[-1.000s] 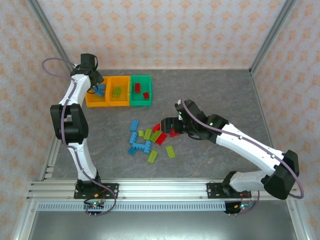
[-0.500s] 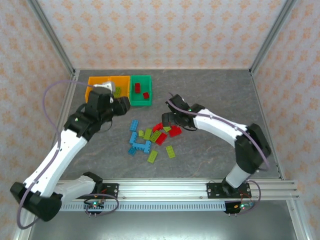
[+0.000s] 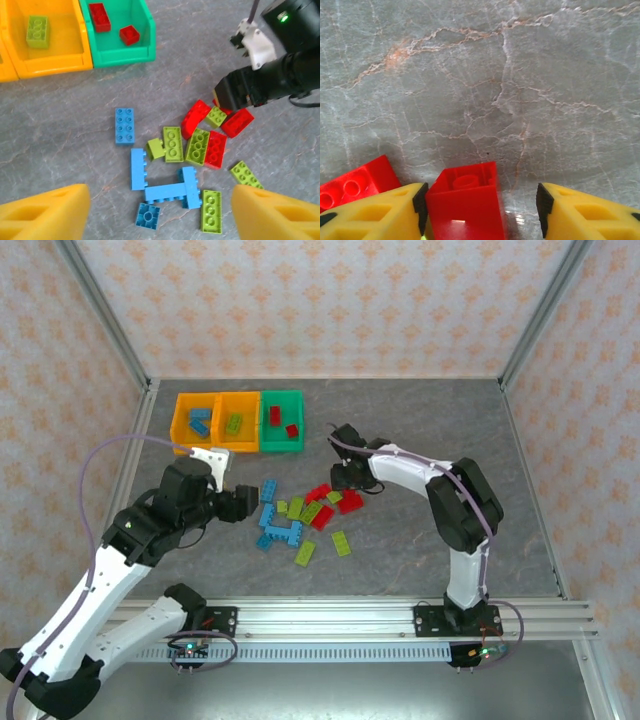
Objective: Sort the legos into containers by color
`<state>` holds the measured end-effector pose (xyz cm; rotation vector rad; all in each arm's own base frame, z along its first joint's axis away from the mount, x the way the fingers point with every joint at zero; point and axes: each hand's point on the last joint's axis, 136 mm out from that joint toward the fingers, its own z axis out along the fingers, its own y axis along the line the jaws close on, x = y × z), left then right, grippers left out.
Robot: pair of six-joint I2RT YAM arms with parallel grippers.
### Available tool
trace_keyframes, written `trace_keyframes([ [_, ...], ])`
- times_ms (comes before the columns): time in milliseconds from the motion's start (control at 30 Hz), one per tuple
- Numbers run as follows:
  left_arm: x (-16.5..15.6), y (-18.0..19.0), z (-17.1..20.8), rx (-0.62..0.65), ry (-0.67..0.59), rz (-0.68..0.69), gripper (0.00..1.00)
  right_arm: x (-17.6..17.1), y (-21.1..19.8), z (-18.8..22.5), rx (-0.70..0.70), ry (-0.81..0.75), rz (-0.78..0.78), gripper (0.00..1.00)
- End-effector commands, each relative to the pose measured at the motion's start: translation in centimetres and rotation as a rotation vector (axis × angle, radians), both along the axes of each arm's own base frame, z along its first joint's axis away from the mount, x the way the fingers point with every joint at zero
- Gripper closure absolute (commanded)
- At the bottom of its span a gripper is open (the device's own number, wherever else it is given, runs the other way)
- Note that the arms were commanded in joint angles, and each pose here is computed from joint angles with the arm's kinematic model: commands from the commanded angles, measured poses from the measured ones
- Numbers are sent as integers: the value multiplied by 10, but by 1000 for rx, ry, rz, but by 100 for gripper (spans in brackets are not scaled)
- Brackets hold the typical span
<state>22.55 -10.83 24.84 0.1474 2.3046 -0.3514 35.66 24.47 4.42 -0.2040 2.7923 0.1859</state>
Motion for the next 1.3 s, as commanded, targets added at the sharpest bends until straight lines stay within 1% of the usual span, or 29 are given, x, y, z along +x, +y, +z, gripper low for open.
trace_keyframes([
  [0, 0, 7, -9, 55, 6, 8, 18, 4, 7, 18, 39, -11, 7, 57],
  [33, 0, 10, -10, 68, 6, 20, 17, 5, 7, 24, 45, -19, 8, 60],
  [133, -2, 18, -16, 91, 9, 49, 15, 9, 11, 53, 84, -67, 8, 65],
  [300, -4, 27, -17, 103, -8, 86, 13, 20, 17, 122, 167, -232, -6, 68],
  [400, -4, 35, -13, 118, -26, 120, 13, 26, 39, 160, 207, -328, 53, 68],
  [467, -3, 39, -11, 119, -41, 139, 12, 33, 63, 184, 243, -390, 101, 67],
  [567, -4, 43, -10, 119, -55, 149, 10, 58, 91, 203, 302, -463, 113, 66],
  [633, -5, 44, -12, 127, -56, 146, 8, 80, 107, 205, 317, -499, 104, 66],
  [767, -5, 44, -18, 146, -47, 133, 5, 128, 135, 194, 297, -544, 87, 66],
  [867, -4, 46, -21, 166, -36, 139, 4, 163, 146, 173, 251, -550, 55, 66],
  [933, -3, 47, -23, 175, -31, 140, 4, 179, 152, 156, 254, -530, 42, 65],
  [967, -3, 48, -24, 181, -29, 144, 4, 184, 161, 145, 272, -522, 60, 62],
  [1000, -3, 49, -25, 189, -27, 147, 3, 187, 168, 141, 287, -524, 81, 60],
  [1067, -1, 50, -26, 204, -25, 153, 3, 192, 175, 137, 298, -535, 98, 45],
  [1100, -1, 50, -27, 208, -21, 153, 3, 193, 175, 137, 294, -539, 98, 40],
  [1133, 0, 50, -28, 212, -17, 153, 3, 193, 174, 143, 291, -544, 101, 37],
  [1200, 0, 50, -30, 216, -10, 152, 3, 187, 169, 155, 288, -545, 105, 36],
  [1267, 1, 52, -31, 225, -4, 166, 3, 173, 163, 173, 299, -520, 111, 35],
])
